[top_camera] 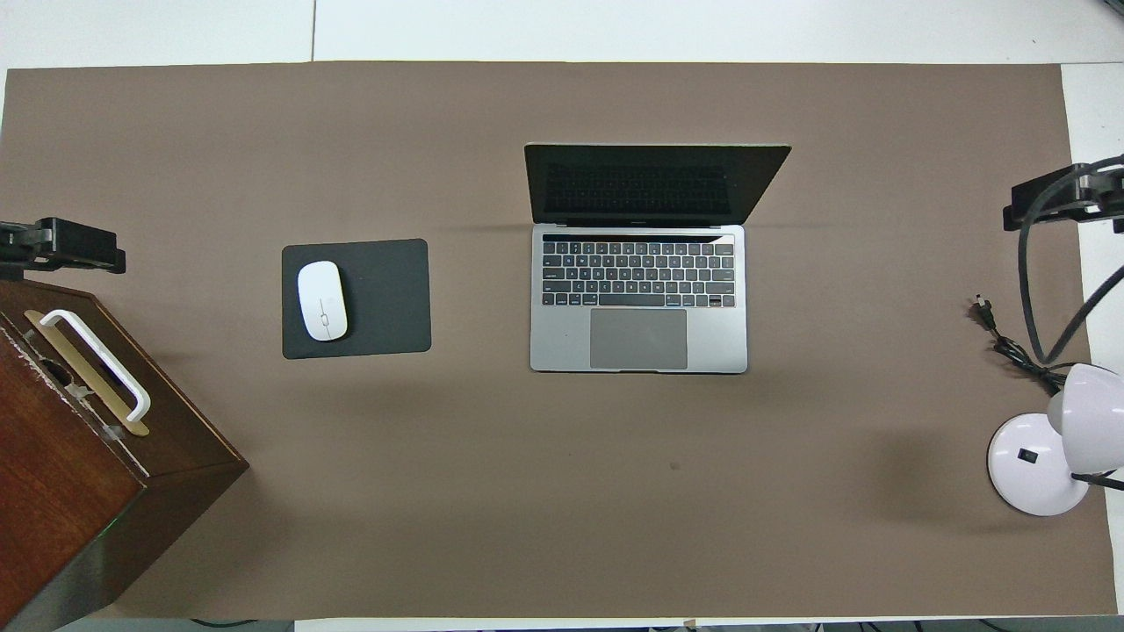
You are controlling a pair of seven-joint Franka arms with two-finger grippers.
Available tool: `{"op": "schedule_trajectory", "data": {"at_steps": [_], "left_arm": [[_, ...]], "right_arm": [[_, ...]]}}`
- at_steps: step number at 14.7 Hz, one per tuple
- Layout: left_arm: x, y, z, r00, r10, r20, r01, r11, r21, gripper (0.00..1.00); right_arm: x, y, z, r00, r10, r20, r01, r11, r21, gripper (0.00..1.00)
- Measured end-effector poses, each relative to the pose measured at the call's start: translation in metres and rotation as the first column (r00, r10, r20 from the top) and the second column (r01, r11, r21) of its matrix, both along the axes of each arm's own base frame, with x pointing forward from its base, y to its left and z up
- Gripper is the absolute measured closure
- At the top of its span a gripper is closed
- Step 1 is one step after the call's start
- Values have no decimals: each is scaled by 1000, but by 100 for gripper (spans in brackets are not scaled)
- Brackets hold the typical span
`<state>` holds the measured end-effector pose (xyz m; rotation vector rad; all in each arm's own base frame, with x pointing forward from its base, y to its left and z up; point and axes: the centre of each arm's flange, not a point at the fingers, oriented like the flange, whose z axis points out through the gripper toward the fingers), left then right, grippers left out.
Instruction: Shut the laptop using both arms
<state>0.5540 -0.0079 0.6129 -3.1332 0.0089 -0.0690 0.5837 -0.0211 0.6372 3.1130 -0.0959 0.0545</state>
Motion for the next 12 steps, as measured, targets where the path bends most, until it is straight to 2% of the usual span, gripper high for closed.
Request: {"op": "schedule_trajectory", "data": {"at_steps": [6, 8, 12], "left_arm": [[0, 0, 0, 1000, 0, 0, 0, 1000, 0, 0], [0, 0, 0, 1000, 0, 1, 0, 1000, 0, 0], [1, -5, 1, 1000, -9, 10, 9, 1000, -3, 0]], "right_arm": [[42, -2, -15, 999, 1, 50, -2, 1000, 2, 0], [49, -2, -17, 999, 3, 54, -3, 1000, 3, 0], [51, 0, -14, 998, 5, 60, -5, 1000, 3, 0]]}}
